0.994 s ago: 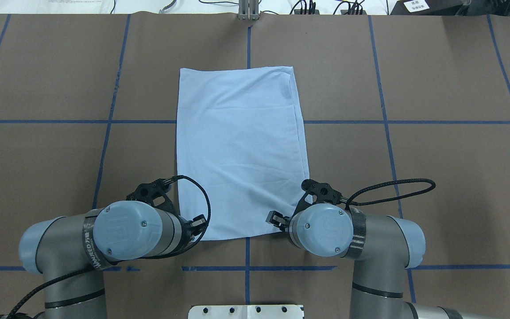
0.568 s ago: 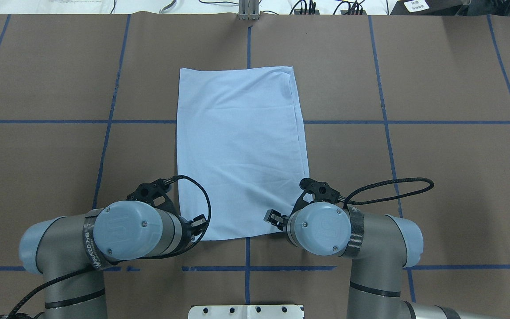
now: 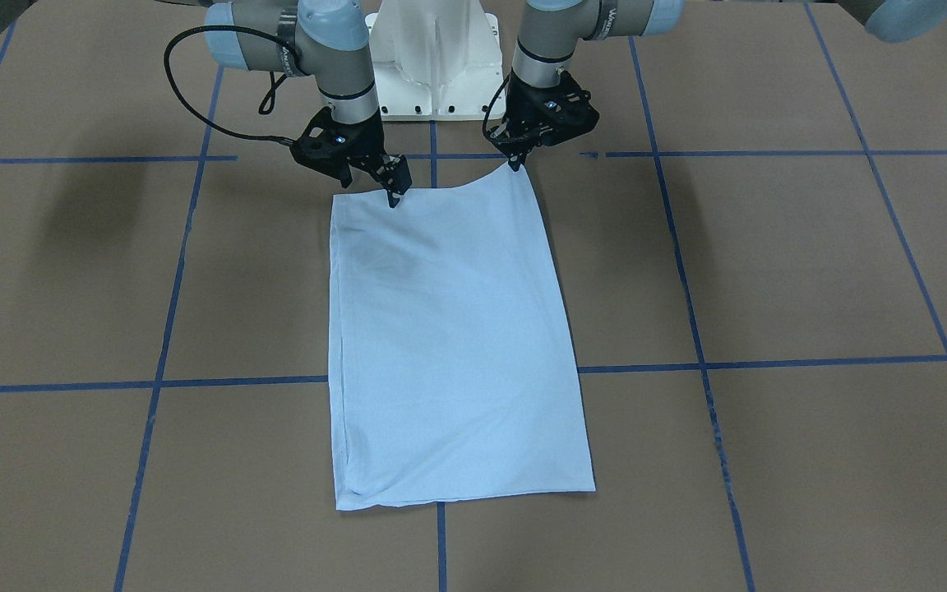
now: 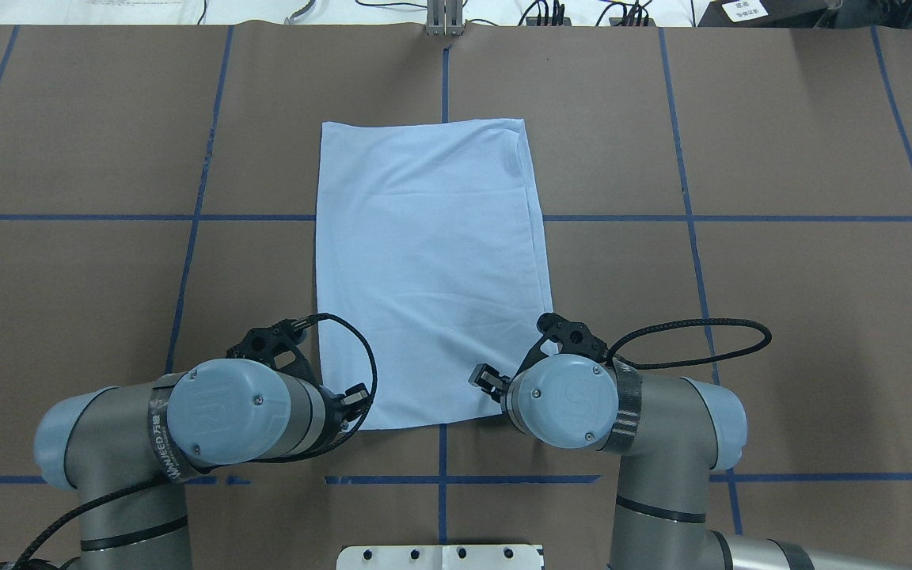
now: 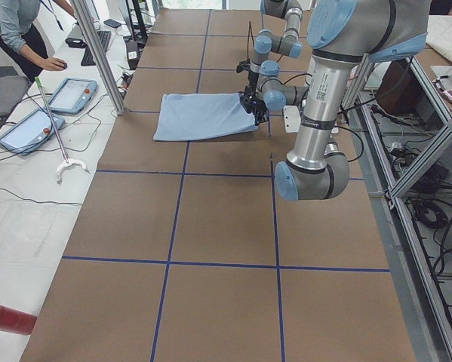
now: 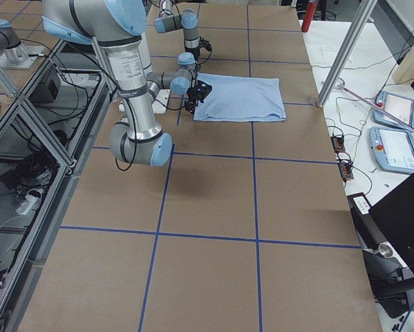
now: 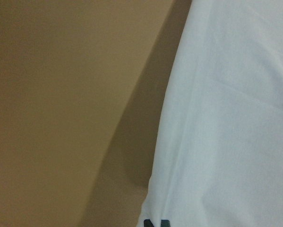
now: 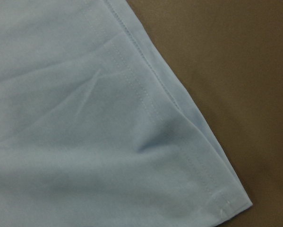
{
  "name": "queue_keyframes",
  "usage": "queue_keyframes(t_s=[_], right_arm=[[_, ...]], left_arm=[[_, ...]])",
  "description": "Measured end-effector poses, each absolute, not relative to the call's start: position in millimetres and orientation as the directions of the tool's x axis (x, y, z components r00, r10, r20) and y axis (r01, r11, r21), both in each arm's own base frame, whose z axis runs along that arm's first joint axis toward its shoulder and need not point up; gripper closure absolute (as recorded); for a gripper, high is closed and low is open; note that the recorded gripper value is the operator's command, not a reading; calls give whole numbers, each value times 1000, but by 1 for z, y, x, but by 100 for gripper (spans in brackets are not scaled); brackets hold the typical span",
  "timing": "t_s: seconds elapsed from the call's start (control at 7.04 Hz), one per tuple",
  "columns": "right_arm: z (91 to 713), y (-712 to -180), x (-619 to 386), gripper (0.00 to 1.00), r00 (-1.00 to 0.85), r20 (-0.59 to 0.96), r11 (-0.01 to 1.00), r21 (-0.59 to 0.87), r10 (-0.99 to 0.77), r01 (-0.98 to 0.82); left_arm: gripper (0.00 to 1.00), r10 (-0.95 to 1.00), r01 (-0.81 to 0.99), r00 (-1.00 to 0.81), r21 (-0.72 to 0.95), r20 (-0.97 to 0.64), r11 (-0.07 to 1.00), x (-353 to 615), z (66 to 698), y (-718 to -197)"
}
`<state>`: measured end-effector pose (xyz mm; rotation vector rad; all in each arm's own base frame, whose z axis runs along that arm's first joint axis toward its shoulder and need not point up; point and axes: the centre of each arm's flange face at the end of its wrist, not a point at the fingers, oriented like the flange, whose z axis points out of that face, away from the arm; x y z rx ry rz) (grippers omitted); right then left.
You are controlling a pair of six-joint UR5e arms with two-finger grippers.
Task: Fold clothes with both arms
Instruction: 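Press both grippers on the shirt's near corners, adjusting the edge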
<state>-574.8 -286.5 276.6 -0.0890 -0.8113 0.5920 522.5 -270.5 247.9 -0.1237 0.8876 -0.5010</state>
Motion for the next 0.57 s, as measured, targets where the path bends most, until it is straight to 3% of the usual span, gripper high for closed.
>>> queue_keyframes(t_s=[0.57], right_arm=[[283, -290, -590, 0, 540, 628, 817, -312, 561, -485]], left_arm=[[100, -467, 368, 524, -306, -712, 878, 522, 248, -271]])
